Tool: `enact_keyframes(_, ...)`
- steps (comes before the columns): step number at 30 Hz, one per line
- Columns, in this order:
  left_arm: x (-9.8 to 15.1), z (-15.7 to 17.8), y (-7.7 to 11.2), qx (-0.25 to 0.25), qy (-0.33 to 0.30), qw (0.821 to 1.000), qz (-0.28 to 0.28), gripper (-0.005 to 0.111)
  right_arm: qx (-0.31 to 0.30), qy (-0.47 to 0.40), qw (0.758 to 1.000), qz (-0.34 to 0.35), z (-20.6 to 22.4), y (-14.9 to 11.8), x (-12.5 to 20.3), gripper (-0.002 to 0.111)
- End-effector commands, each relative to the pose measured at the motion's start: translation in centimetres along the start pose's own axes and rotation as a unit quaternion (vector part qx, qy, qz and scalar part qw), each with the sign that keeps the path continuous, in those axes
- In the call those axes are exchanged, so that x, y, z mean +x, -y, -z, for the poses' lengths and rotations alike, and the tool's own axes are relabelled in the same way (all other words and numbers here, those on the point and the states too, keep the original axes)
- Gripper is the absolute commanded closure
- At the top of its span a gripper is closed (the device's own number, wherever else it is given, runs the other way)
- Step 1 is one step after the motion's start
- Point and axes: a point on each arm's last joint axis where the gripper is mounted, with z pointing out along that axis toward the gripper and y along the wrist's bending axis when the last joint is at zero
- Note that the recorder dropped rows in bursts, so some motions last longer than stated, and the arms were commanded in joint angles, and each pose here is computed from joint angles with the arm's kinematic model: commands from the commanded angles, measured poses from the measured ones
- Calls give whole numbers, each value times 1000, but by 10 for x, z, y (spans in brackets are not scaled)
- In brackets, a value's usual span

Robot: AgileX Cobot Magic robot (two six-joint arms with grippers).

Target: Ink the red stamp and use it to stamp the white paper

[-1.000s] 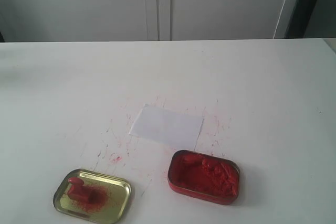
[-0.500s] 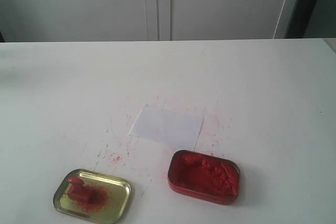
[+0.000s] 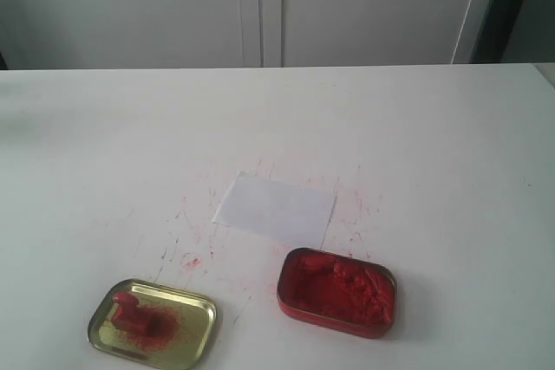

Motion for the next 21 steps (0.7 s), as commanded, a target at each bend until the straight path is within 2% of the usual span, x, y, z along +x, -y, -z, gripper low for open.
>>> enact_keyframes(1,-1,0,0,-2,9,1000,2,107,2,8,1000,1,0,0,0,108)
enact_keyframes(14,-2,0,0,-3,15,1000,3,107,2,8,1000,1,0,0,0,108)
enact_keyframes(19,-11,1,-1,-8,64,998,3,107,2,8,1000,1,0,0,0,108)
enact_keyframes(21,-11,1,-1,-8,66,998,3,107,2,8,1000,1,0,0,0,108)
